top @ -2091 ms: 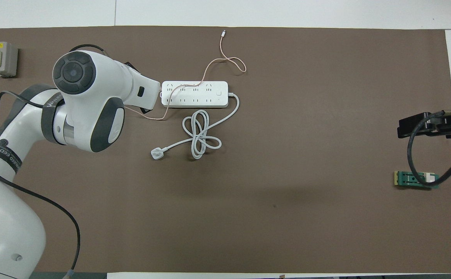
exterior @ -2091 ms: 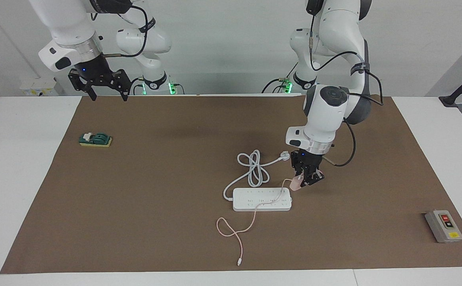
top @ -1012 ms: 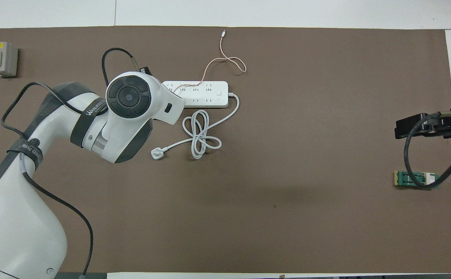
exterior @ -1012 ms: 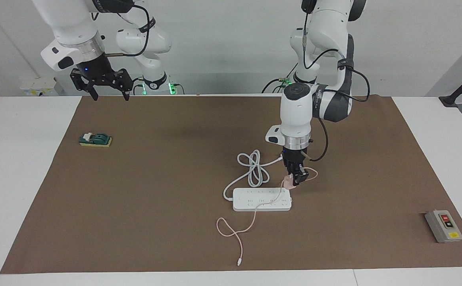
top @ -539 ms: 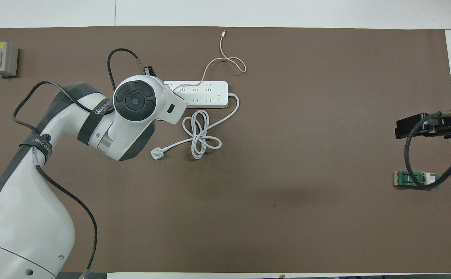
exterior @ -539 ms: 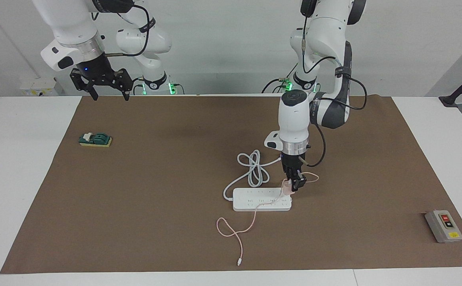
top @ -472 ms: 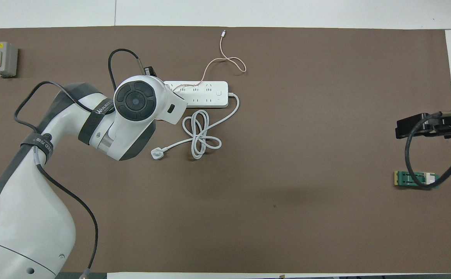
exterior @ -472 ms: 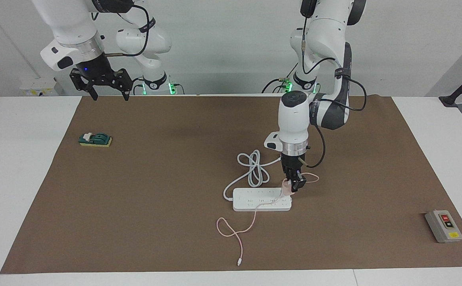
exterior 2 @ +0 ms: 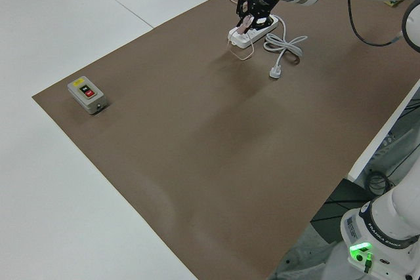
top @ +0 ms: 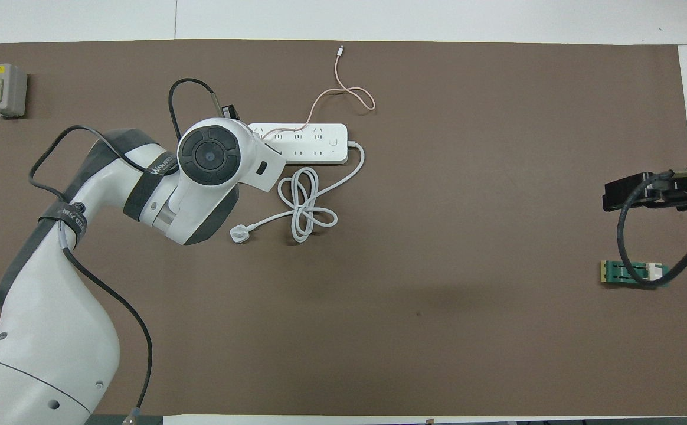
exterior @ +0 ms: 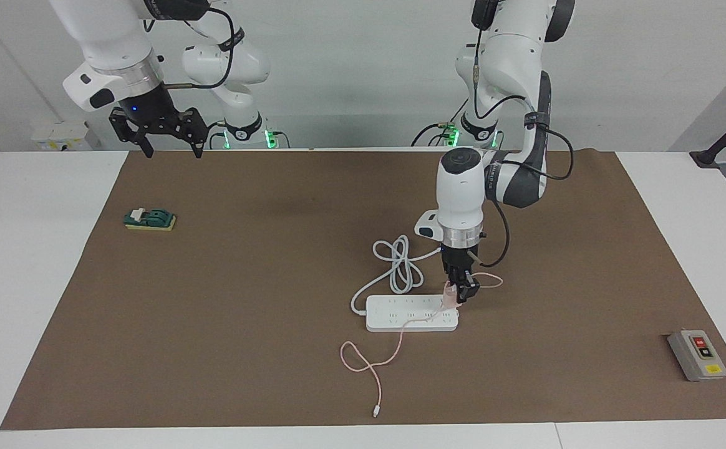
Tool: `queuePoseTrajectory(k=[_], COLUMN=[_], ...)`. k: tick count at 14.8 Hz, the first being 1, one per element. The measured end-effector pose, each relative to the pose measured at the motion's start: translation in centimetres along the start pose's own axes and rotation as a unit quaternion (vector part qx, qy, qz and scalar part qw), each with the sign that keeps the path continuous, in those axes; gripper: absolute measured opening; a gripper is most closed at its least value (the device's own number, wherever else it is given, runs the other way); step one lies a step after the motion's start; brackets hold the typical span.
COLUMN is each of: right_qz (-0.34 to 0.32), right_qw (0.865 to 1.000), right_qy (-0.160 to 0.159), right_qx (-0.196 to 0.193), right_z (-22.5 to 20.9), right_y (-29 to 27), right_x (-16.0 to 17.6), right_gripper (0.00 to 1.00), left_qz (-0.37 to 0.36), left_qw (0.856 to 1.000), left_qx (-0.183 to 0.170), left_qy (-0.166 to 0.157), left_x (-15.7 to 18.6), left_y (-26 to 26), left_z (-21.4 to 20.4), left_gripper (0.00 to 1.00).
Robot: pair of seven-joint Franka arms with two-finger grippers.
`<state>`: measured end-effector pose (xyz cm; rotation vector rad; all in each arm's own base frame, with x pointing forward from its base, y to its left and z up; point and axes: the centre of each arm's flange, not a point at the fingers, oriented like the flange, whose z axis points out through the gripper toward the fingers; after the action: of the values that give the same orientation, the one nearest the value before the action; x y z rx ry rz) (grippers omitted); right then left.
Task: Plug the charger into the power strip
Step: 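Press the charger prongs into the power strip socket with the left gripper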
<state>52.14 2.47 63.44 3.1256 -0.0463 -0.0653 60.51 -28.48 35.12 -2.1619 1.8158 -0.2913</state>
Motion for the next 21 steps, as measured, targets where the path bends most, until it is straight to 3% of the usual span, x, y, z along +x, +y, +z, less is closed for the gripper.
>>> queuePoseTrajectory(k=[10, 21], right_qz=[0.0, 0.0], right_qw=[1.0, 1.0], right_qy=[0.0, 0.0], right_qx=[0.0, 0.0], right_z=[0.0, 0.0], right_y=[0.0, -0.01], right_x=[0.0, 0.0], right_gripper=[1.0, 1.0], left_qz=[-0.001, -0.045], left_qw=[1.0, 0.998], left_qx=[-0.004, -0.035], left_qy=[0.001, 0.026], left_x=[-0.23, 0.15], left_y=[0.45, 0.73], left_z=[0.58, 0.27], left_gripper=[0.29, 0.29])
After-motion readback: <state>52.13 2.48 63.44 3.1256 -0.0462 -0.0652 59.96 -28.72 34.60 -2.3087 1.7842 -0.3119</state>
